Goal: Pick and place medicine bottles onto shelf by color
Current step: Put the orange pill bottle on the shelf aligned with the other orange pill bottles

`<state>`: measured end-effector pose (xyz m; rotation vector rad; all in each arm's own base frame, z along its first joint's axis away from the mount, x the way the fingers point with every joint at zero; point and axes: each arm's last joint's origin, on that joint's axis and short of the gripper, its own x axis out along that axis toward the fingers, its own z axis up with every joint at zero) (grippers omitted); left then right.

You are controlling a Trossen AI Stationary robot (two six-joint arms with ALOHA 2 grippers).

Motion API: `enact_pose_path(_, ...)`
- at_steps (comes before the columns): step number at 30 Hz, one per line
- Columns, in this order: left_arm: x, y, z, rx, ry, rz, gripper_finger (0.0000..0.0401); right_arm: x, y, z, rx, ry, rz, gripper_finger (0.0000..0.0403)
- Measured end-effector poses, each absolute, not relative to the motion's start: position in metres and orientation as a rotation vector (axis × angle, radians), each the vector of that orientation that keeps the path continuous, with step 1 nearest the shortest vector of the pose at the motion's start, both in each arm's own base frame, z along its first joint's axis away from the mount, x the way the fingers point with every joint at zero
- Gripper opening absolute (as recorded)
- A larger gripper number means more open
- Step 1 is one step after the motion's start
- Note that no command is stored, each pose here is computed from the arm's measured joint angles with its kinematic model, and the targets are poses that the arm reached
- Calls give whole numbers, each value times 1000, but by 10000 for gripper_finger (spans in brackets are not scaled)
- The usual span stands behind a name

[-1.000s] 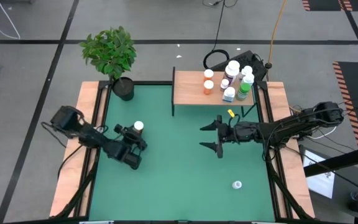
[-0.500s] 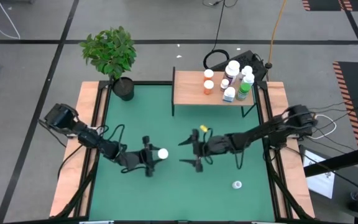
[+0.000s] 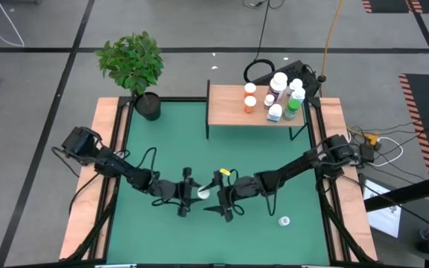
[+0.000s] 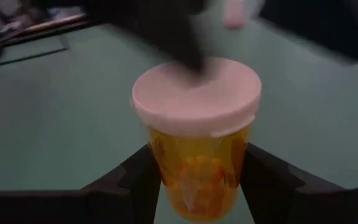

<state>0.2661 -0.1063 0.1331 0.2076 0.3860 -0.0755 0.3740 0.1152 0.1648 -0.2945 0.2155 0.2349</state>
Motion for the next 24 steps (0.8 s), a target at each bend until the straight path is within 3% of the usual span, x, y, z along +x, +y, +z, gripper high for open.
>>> enact_pose_path(14, 280, -116, 122, 316, 419, -143, 188, 373, 108, 155, -339, 318, 237, 310)
enact_pose_path(24, 281, -116, 123, 313, 409, -138, 189, 374, 101, 153, -311, 346, 267, 252)
